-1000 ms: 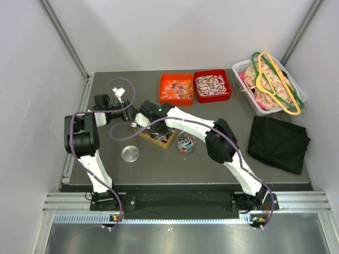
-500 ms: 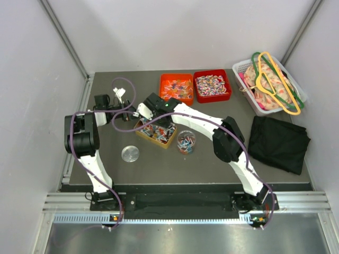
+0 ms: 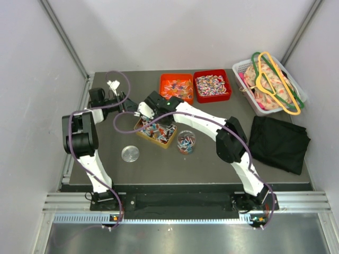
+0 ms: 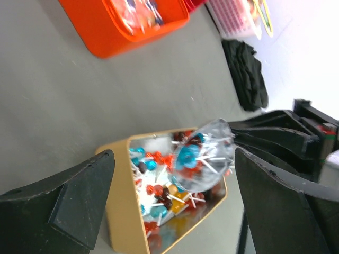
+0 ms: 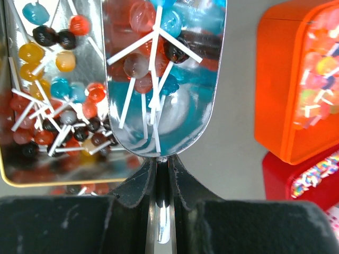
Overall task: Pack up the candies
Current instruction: Scoop the fake candies from the storage box, then place the fake candies in the packing bottle.
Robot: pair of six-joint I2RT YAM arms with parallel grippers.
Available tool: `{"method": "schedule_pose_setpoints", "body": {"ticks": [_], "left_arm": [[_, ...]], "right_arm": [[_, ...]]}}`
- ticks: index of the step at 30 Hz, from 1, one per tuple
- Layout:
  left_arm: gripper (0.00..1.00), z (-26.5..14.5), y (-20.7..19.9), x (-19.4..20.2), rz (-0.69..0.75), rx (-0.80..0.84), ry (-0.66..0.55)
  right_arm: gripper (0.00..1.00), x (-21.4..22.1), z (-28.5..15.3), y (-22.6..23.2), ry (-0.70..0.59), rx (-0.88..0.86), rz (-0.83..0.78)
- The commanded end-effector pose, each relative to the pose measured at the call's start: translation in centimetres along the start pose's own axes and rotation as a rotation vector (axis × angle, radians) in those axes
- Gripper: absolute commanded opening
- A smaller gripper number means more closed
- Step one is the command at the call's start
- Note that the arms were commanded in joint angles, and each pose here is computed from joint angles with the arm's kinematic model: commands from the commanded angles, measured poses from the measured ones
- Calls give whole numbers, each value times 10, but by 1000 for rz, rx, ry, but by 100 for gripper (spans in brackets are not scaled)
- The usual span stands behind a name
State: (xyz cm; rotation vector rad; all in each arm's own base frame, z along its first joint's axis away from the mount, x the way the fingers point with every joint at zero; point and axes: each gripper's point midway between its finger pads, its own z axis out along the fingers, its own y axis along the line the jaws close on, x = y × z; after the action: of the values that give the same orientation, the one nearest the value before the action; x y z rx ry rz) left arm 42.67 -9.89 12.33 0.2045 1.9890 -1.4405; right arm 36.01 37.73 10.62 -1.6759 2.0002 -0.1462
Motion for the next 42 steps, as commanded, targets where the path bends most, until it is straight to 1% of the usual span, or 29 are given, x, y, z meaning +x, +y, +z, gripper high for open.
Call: {"method": "schedule_pose_setpoints", "body": {"ticks": [1,3,4,5,6,8,10,11,12,14,15,18,20,21,22,24,25,32,37,42], "left_arm": [[99,-10,6,-40,81,-37,-75],[99,-15,19,-48,113,-98,-91],[99,-18,25,-40,72,-135,-68],[99,-19,29,-42,146,-160,-57],[99,-21,38,-41,150,-208,-56],[99,-23,42,-34,153,-218,-37],[99,-23,41,-30,159,-217,-30],[99,-23,42,-25,153,-218,-25],[99,-24,42,-24,153,-219,-25],[99,-24,42,-20,151,-218,-20],[99,-24,41,-14,125,-212,-8],[99,-25,38,-12,117,-204,-1],[99,-25,34,-14,127,-195,0],[99,-25,32,-12,118,-192,5],[99,-26,30,-13,130,-189,7],[99,-27,27,-12,125,-190,15],[99,-27,25,-13,133,-189,21],[99,-31,15,-14,143,-196,34],[99,-34,6,-18,176,-202,37],[99,-38,6,-12,177,-216,83]], "right_arm": [[0,-21,-55,-31,-101,100,-14],[0,-19,-63,-35,-100,112,-23],[0,-17,-64,-36,-98,114,-31],[0,-15,-72,-42,-102,132,-26],[0,-11,-73,-42,-95,125,-31],[0,-6,-88,-54,-111,151,-16],[0,4,-96,-54,-109,145,-19],[0,8,-112,-63,-131,169,-6],[0,18,-111,-59,-111,159,-11],[0,29,-121,-61,-100,175,-25],[0,39,-129,-58,-92,175,-30],[0,61,-148,-48,-78,165,-50],[0,72,-153,-42,-71,153,-63],[0,85,-150,-35,-45,139,-71],[0,89,-160,-32,-65,138,-72],[0,105,-159,-21,-53,114,-76],[0,109,-169,-21,-73,123,-72],[0,153,-170,9,-33,93,-86],[0,171,-172,10,20,114,-118],[0,181,-171,6,81,149,-155]]}}
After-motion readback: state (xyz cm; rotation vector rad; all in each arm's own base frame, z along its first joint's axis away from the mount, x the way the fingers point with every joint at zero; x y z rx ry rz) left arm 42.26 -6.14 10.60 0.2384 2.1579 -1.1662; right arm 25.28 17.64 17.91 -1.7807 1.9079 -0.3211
